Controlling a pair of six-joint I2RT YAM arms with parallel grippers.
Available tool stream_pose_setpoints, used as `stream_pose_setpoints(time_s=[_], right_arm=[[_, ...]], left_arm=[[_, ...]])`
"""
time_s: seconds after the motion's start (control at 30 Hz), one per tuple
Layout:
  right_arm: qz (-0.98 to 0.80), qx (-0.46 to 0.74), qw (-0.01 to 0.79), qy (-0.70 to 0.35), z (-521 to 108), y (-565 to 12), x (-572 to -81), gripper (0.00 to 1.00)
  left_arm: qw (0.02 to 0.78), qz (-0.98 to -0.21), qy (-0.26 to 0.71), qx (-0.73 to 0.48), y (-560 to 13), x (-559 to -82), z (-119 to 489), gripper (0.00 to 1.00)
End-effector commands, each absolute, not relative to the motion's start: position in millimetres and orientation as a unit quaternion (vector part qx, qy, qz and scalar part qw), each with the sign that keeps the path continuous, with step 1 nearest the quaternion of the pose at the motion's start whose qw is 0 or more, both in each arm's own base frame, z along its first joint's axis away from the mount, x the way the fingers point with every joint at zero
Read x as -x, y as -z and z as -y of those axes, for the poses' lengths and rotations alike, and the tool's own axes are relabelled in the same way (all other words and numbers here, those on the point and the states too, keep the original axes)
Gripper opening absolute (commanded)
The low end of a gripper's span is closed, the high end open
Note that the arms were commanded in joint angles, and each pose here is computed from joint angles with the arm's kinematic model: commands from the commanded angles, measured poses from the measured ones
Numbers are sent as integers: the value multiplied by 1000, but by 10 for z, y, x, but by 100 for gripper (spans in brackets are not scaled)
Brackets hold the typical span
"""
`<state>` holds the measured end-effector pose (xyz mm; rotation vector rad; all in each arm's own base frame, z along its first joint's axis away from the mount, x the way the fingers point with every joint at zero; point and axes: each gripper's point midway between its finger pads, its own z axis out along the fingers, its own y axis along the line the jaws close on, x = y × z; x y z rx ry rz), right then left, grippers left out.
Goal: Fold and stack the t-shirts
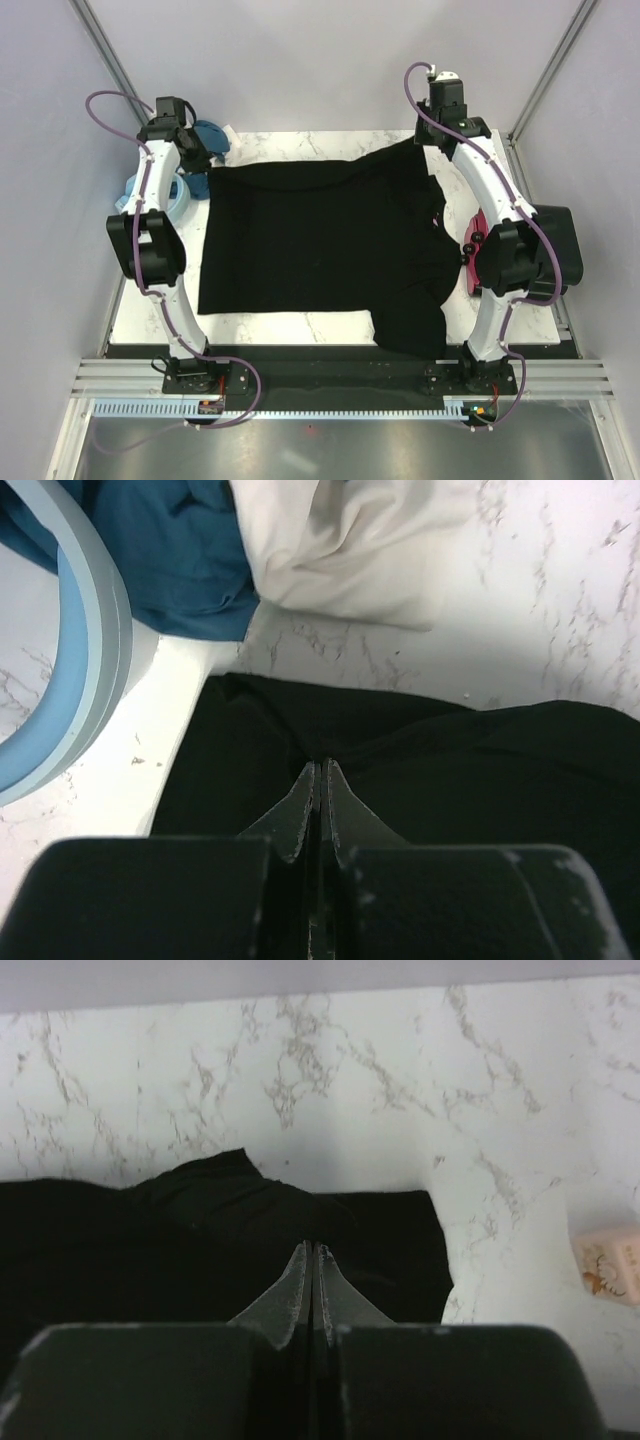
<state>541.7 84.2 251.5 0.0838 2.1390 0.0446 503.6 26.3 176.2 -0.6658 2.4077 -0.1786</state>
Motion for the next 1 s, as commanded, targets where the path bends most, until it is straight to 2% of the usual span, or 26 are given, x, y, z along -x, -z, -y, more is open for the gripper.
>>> stream_pose_setpoints(time_s=[0.0, 0.37, 0.77, 0.97], right_arm=[[-866, -4, 498, -38, -1025, -2810, -5147, 0], [-875, 7, 481, -44, -1009, -2874, -4540, 0], [-923, 26, 381, -51, -1034, -2111, -4058, 0], [-928, 20, 369, -46, -995, -2006, -3915, 0]], left_arm=[[349, -906, 63, 230, -2094, -4898, -277, 2], [316, -920, 55, 226, -1803, -4459, -243, 2], [269, -933, 42, 235, -1555, -4268, -254, 2], [258, -935, 15, 242, -1516, -4141, -334, 2]])
